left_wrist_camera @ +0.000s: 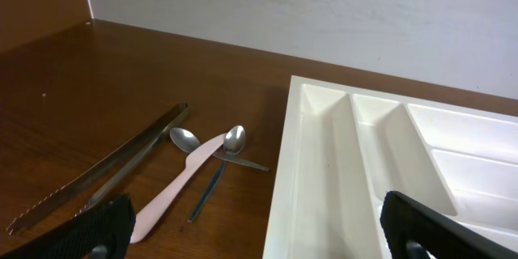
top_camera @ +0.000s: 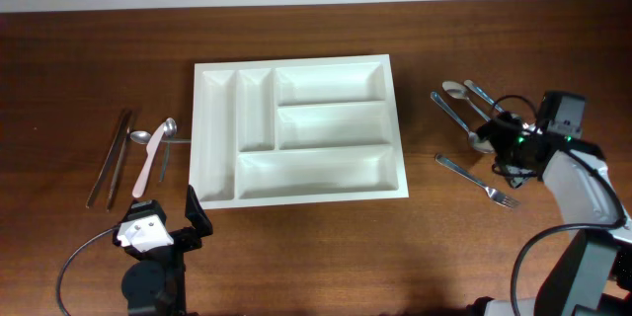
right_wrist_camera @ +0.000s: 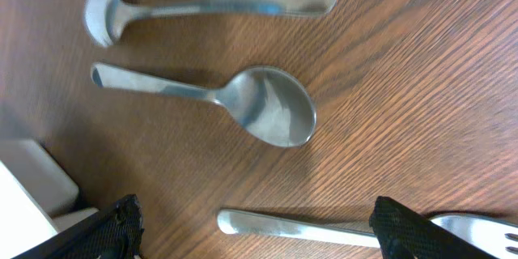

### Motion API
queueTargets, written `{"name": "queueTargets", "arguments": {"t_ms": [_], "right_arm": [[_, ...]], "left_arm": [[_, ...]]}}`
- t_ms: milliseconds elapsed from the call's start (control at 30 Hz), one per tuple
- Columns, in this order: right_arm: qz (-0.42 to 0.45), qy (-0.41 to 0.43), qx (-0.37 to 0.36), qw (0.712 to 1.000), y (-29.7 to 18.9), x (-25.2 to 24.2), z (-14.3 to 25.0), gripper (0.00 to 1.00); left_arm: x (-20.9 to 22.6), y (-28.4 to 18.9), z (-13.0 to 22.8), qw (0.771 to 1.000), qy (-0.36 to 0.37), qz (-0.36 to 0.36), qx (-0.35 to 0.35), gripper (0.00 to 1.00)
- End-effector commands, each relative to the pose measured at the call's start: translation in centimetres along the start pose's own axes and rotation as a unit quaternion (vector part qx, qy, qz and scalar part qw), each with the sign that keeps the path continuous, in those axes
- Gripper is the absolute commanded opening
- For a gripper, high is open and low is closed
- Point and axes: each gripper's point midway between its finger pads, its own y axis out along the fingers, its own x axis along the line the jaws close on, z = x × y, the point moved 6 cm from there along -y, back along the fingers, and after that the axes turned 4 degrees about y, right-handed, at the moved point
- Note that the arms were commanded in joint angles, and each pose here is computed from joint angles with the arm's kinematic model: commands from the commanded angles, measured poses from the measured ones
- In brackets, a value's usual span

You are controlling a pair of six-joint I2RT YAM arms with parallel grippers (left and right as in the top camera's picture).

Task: Pack container
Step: 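Move the right gripper over the silver spoons right of the tray, then lower the right gripper and grasp the lower silver spoon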

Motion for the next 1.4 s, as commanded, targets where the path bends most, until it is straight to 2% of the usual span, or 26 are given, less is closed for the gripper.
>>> {"name": "queueTargets", "arguments": {"t_ms": [0,267,467,700,1000,1367], "right_arm": [[-0.033,-0.037,0.020,0.999,0.5,0.1,0.6,0.91],[-0.023,-0.033,0.030,0.999,1.6,-1.6,1.8,0.90],[-0.015,0.010,0.019,1.000,2.6,-5.0,2.0,0.90],[-0.074,-0.013,-0.025,0.997,2.9,-5.6,0.4,0.89],[-0.126,-0.043,-0.046,0.990,2.8,-4.0,-0.6,0.81],[-0.157,-0.024,0.011,0.987,5.7,-4.4,0.4,0.69]], "left_arm": [[0.0,0.0,0.1,1.000,0.009,0.002,-0.001,0.99],[0.0,0.0,0.1,1.000,0.009,0.002,-0.002,0.99],[0.0,0.0,0.1,1.000,0.009,0.002,-0.002,0.99],[0.0,0.0,0.1,1.000,0.009,0.002,-0.002,0.99],[0.0,0.0,0.1,1.000,0.009,0.002,-0.002,0.99],[0.0,0.0,0.1,1.000,0.009,0.002,-0.002,0.99]]}}
